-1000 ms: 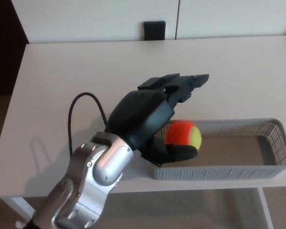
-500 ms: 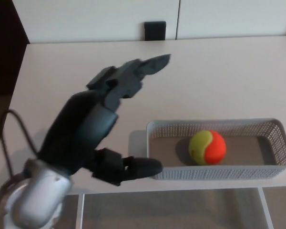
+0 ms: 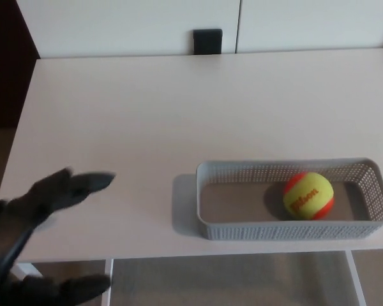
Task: The robot walk towards a table in front and uses its left hand to pickup a tennis ball on the left side and put it in a container on the right hand side
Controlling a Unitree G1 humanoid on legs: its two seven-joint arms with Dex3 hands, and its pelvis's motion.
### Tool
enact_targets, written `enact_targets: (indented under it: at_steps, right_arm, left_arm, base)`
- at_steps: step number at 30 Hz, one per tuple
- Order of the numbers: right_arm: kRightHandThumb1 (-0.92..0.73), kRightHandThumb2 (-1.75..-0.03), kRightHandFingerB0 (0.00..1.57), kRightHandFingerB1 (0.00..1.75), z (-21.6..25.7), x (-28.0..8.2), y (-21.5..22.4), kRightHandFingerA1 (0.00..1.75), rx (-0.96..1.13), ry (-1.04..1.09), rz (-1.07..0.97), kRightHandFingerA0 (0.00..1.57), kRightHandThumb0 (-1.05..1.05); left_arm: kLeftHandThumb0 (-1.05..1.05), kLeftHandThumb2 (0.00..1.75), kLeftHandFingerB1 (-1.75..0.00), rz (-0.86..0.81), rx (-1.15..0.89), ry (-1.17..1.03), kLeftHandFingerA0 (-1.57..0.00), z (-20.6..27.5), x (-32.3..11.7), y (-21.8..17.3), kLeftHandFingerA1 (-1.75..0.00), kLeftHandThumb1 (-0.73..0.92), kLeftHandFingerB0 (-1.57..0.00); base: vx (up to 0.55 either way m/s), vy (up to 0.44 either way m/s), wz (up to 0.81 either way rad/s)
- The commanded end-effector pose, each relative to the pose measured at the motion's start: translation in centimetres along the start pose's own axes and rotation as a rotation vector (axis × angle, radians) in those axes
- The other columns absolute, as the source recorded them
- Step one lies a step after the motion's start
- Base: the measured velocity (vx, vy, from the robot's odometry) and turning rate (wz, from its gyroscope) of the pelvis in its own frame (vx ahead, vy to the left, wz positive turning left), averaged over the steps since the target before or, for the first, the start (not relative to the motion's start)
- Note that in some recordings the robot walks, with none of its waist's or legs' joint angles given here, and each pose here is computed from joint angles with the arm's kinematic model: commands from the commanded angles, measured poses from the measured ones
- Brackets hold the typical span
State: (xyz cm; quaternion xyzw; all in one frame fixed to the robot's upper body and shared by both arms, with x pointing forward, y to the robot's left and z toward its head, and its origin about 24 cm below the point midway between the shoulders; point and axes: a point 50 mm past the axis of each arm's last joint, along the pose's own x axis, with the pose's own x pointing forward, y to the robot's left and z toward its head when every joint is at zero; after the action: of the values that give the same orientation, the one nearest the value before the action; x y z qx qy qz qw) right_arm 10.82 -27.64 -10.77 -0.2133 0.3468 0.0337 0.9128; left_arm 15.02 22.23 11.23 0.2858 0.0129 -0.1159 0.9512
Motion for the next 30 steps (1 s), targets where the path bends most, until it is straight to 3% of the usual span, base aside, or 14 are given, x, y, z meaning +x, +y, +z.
enact_targets:
  at_steps: [1,7,8,9,12,13,15,20,21,25,26,28,29,30]
  right_arm:
    - [-0.56,-0.69,0.40,0.46,-2.3,-1.5,-0.6,0.51,0.011,0.072,-0.012,0.42,-0.32]
    - [-0.55,-0.69,0.39,0.46,-2.4,-1.7,-0.5,0.52,0.000,0.069,-0.016,0.42,-0.32]
    - [-0.61,-0.58,0.41,0.40,-2.4,-1.7,-0.5,0.47,-0.004,0.064,-0.015,0.43,-0.24]
    - [-0.55,-0.69,0.40,0.46,-2.3,-1.6,-0.5,0.52,-0.005,0.062,-0.015,0.42,-0.32]
    - [-0.61,-0.57,0.41,0.40,-2.3,-1.5,-0.5,0.47,0.002,0.066,-0.015,0.44,-0.25]
    - [-0.61,-0.58,0.40,0.39,-2.3,-1.5,-0.6,0.46,0.002,0.068,-0.015,0.43,-0.25]
    - [-0.62,-0.58,0.40,0.39,-2.3,-1.4,-0.8,0.46,-0.006,0.069,-0.016,0.43,-0.25]
    - [-0.61,-0.58,0.39,0.39,-2.2,-1.1,-0.4,0.47,0.047,0.079,-0.009,0.45,-0.24]
    - [-0.62,-0.58,0.39,0.39,-2.3,-1.1,-0.3,0.48,0.059,0.076,-0.009,0.44,-0.26]
    - [-0.62,-0.58,0.39,0.39,-2.4,-1.3,0.0,0.49,0.089,0.065,-0.019,0.44,-0.28]
    - [-0.63,-0.58,0.37,0.39,-2.5,-1.4,0.0,0.50,0.097,0.061,-0.025,0.45,-0.31]
    - [-0.63,-0.59,0.35,0.39,-2.5,-1.6,0.1,0.52,0.112,0.044,-0.034,0.47,-0.34]
    - [-0.63,-0.59,0.34,0.39,-2.5,-1.6,0.1,0.53,0.111,0.041,-0.034,0.47,-0.35]
    - [-0.63,-0.59,0.34,0.39,-2.5,-1.7,0.1,0.53,0.109,0.040,-0.033,0.47,-0.35]
  left_arm:
    - [-0.74,0.53,-0.43,-0.378,-0.134,-0.080,-0.45,-0.2,-10.4,4.9,-0.46,0.40,-0.48]
    - [-0.75,0.55,-0.45,-0.524,-0.102,0.040,-0.58,-2.4,-9.3,3.9,-0.48,0.41,-0.57]
    - [-0.83,0.74,-0.43,-0.546,-0.112,0.079,-0.51,-2.9,-9.3,3.8,-0.50,0.35,-0.45]
    - [-0.70,0.76,-0.50,-0.572,-0.121,0.125,-0.54,-3.5,-9.4,3.8,-0.55,0.35,-0.53]
    - [-0.66,0.54,-0.42,-0.628,-0.109,0.196,-0.58,-4.7,-9.4,3.8,-0.47,0.43,-0.57]
    - [-0.64,0.76,-0.48,-0.647,-0.107,0.242,-0.49,-5.4,-9.2,3.7,-0.55,0.36,-0.43]
    - [-0.59,0.74,-0.49,-0.657,-0.129,0.352,-0.45,-7.5,-8.8,3.2,-0.55,0.36,-0.42]
    - [-0.60,0.80,-0.48,-0.449,-0.105,0.524,-0.37,-12.6,-7.5,1.7,-0.56,0.42,-0.28]
    - [-0.54,0.55,-0.38,-0.393,-0.141,0.549,-0.33,-13.5,-7.2,1.3,-0.48,0.52,-0.31]
    - [-0.53,0.55,-0.38,-0.267,-0.254,0.629,-0.26,-16.4,-5.9,-0.3,-0.47,0.51,-0.28]
    - [-0.28,0.90,-0.52,-0.245,-0.285,0.649,-0.14,-16.8,-5.3,-0.8,-0.55,0.34,-0.10]
    - [-0.24,0.91,-0.52,-0.158,-0.349,0.681,-0.15,-18.1,-4.0,-1.9,-0.56,0.39,-0.11]
    - [-0.34,0.61,-0.42,-0.133,-0.369,0.689,-0.19,-18.5,-3.9,-2.1,-0.50,0.47,-0.19]
    - [-0.34,0.61,-0.42,-0.111,-0.391,0.697,-0.19,-18.8,-4.0,-2.2,-0.50,0.47,-0.19]
  base:
    - [0.00,0.000,0.00]
    - [0.00,0.000,0.00]
    - [0.00,0.000,0.00]
    - [0.00,0.000,0.00]
    - [0.00,0.000,0.00]
    - [0.00,0.000,0.00]
    - [0.00,0.000,0.00]
    - [0.00,0.000,0.00]
    - [0.00,0.000,0.00]
    - [0.00,0.000,0.00]
    - [0.00,0.000,0.00]
    - [0.00,0.000,0.00]
    - [0.00,0.000,0.00]
    - [0.00,0.000,0.00]
